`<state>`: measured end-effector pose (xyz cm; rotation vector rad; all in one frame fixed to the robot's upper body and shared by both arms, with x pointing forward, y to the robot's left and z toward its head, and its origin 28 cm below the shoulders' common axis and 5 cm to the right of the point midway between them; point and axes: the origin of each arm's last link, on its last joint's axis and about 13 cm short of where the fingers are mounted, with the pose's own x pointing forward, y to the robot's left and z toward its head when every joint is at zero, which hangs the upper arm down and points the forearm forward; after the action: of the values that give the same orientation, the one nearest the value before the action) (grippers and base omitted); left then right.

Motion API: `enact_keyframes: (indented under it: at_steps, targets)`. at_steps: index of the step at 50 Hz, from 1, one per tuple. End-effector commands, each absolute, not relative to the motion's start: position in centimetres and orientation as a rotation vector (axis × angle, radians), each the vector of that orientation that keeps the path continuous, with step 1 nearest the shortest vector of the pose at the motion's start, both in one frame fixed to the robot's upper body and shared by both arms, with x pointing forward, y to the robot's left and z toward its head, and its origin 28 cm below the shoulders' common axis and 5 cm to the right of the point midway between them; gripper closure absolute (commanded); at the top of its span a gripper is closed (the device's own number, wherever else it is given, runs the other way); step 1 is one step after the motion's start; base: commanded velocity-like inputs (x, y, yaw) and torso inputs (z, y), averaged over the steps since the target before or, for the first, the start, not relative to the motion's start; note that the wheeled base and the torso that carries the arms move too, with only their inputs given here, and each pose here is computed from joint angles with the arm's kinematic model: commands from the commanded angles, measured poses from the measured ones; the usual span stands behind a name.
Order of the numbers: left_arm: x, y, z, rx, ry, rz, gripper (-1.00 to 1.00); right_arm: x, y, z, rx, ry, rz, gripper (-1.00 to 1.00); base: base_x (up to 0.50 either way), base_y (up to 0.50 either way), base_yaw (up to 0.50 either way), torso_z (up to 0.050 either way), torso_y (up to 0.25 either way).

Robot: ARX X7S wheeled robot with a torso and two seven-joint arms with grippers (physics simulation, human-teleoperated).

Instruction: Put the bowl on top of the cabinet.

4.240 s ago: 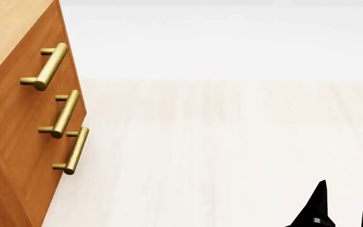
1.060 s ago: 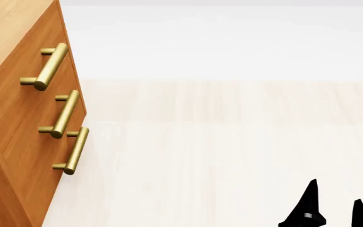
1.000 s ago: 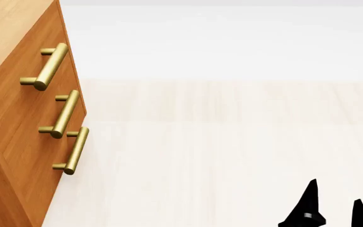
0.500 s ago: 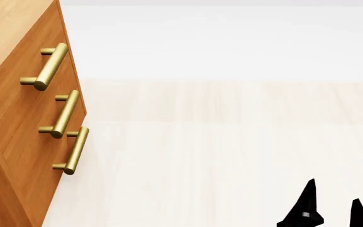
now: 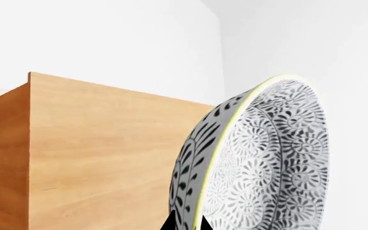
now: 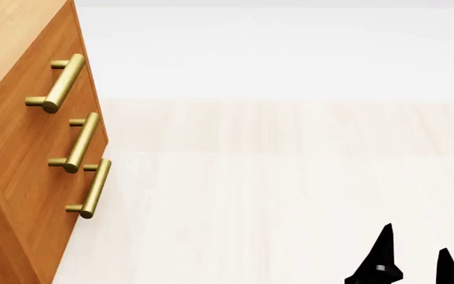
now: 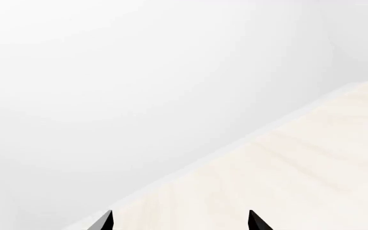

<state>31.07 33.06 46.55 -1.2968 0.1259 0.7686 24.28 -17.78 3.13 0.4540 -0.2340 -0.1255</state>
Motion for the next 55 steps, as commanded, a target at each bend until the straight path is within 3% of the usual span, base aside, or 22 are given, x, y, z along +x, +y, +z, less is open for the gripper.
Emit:
enact_keyframes:
  at_steps: [1,33,55]
  targets:
    - [32.1,32.5,46.6,-1.265,0.133,0.695,1.0,24.4,-17.7,3.1,0.456,-0.245,-0.098,-1.0,0.0,0.0,0.0,0.0,0.0]
    - [33.7,33.6,43.8,-1.277,0.171,0.727,1.0,24.9,-17.5,2.7,0.444,-0.228,-0.095,-1.0,0.0,0.0,0.0,0.0,0.001]
    - [35.8,33.4,42.7,-1.216,0.314,0.703,1.0,24.8,-17.7,2.8,0.446,-0.235,-0.106,-1.0,0.0,0.0,0.0,0.0,0.0]
